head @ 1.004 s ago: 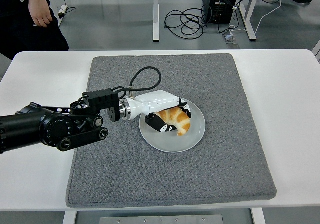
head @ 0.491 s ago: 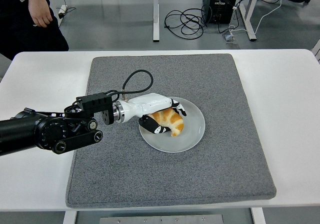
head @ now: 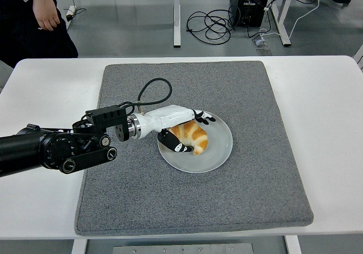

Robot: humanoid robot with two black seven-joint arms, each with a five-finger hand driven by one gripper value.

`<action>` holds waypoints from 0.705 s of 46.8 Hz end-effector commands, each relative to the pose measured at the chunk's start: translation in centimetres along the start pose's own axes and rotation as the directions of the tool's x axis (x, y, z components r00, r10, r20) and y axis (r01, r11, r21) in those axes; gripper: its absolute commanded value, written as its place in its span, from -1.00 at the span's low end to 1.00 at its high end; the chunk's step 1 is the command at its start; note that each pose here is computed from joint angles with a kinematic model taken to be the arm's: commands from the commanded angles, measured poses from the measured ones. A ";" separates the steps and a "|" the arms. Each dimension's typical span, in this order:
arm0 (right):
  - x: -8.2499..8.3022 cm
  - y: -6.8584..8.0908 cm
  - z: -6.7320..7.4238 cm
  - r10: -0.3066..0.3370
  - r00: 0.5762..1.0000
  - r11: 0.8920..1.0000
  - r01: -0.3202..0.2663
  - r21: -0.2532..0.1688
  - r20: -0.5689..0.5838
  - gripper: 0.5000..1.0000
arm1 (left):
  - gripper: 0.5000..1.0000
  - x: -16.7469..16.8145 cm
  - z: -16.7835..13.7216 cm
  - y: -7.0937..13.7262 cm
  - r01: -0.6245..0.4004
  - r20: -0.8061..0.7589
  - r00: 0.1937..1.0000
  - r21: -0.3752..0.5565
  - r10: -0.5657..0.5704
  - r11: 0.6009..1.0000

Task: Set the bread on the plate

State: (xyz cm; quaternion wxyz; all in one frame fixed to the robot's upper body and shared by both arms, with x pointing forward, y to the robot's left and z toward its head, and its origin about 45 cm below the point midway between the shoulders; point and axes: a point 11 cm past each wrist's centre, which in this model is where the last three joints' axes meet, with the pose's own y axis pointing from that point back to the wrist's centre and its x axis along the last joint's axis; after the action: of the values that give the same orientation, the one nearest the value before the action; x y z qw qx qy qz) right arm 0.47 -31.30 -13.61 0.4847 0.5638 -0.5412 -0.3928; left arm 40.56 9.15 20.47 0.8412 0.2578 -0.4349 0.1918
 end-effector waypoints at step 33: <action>0.0 0.0 0.0 0.000 1.000 1.000 0.000 0.000 0.000 1.00 | 0.55 7.3 -1.9 1.8 -0.208 -0.353 0.907 0.095 0.229 0.973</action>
State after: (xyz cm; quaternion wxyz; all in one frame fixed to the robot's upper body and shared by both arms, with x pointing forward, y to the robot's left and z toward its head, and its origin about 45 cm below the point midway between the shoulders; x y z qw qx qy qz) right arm 0.48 -31.30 -13.61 0.4847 0.5637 -0.5412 -0.3929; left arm 44.40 12.01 25.69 0.8716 0.1966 -0.3064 0.3283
